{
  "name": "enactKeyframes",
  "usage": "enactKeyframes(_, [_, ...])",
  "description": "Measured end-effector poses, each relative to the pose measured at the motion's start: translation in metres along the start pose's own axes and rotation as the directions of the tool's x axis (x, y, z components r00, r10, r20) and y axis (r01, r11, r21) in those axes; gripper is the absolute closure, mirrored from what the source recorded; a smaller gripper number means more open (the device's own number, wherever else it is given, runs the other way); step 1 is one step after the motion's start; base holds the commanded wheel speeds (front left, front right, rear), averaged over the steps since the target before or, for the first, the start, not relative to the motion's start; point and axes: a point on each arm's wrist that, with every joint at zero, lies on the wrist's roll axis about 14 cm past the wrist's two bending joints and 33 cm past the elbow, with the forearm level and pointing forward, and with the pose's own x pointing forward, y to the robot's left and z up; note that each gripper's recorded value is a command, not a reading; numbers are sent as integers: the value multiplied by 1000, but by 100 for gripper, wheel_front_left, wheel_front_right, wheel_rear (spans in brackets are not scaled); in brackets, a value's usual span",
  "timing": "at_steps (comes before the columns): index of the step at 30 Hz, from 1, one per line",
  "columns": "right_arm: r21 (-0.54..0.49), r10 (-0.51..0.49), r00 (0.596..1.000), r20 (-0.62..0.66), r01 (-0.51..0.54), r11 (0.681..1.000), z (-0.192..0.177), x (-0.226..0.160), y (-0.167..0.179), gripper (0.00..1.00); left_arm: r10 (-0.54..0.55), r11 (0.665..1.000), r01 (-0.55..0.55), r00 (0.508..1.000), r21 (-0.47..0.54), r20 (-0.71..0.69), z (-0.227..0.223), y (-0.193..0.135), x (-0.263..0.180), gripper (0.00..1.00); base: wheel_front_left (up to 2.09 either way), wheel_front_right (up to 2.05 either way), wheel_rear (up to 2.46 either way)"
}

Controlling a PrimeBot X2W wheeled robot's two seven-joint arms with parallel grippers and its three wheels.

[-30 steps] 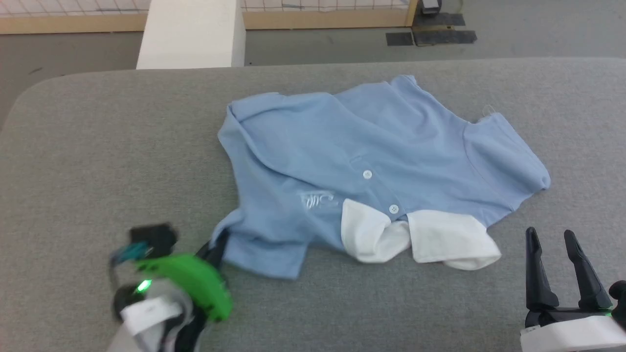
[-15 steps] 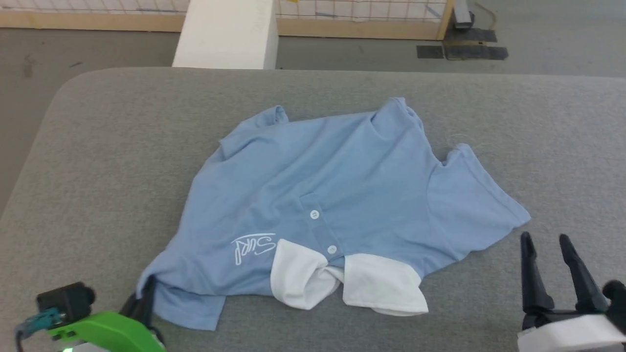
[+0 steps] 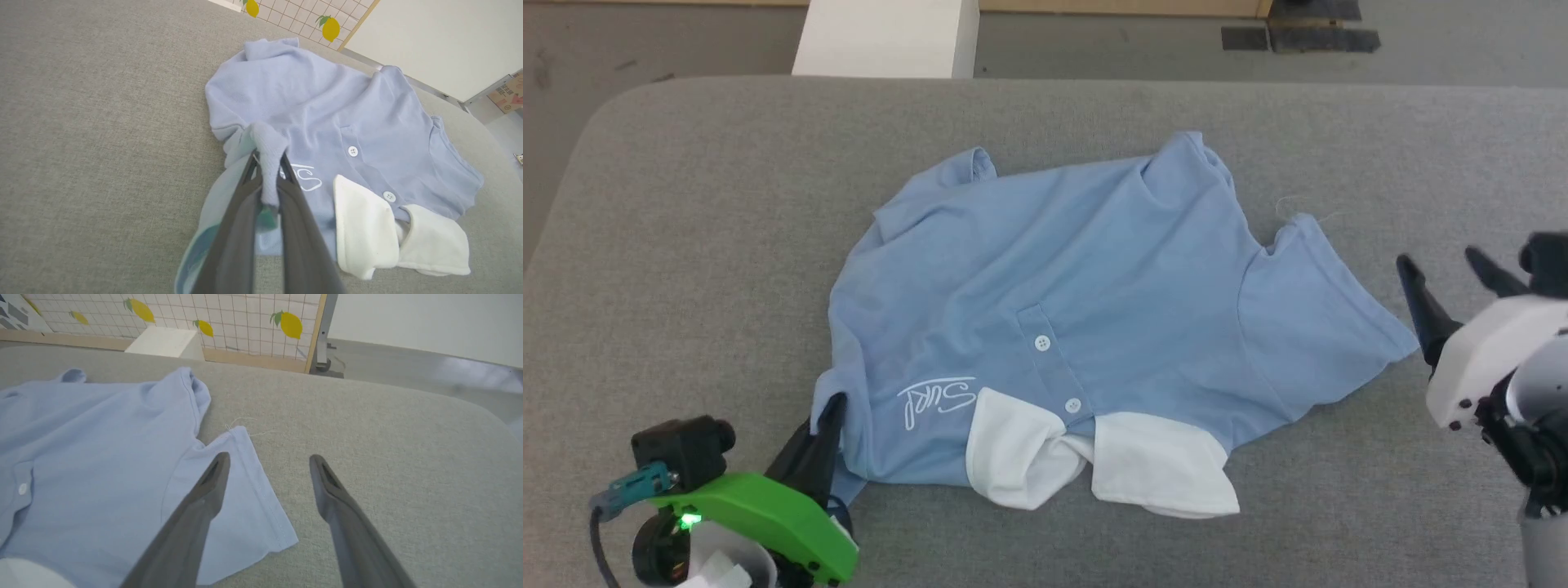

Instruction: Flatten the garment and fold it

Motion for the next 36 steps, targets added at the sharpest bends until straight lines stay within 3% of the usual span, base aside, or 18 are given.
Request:
enactKeyframes(3, [-18, 3, 969, -247, -7, 1000, -41, 6, -7, 0, -7, 1000, 7, 1000, 17, -11, -3, -2, 6, 100, 0, 0, 0])
enactKeyframes(7, [-29, 23, 917, -397, -37, 999, -66, 7, -7, 0, 10, 1000, -9, 1000, 29, -18, -7, 2, 7, 100, 0, 0, 0])
enactKeyframes(19, [-86, 39, 854, -519, -97, 991, -110, 28, -5, 0, 55, 998, -54, 997, 10, -45, -18, 15, 8, 100, 0, 0, 0])
enactKeyframes(25, [-75, 59, 852, -521, -114, 991, -118, 44, -1, 0, 78, 997, -78, 995, 7, -61, -22, 23, 10, 100, 0, 0, 0])
enactKeyframes(26, [-67, 61, 853, -519, -112, 991, -118, 46, -1, 51, 81, 997, -81, 995, 6, -63, -23, 24, 10, 100, 0, 0, 0])
enactKeyframes(28, [-47, 72, 853, -517, -112, 993, -119, 50, 1, 100, 87, 996, -87, 994, 5, -68, -24, 26, 11, 100, 0, 0, 0])
enactKeyframes(36, [103, 122, 900, -419, -87, 991, -98, 48, 11, 100, 56, 997, -57, 998, -47, -33, -16, 18, 10, 100, 0, 0, 0])
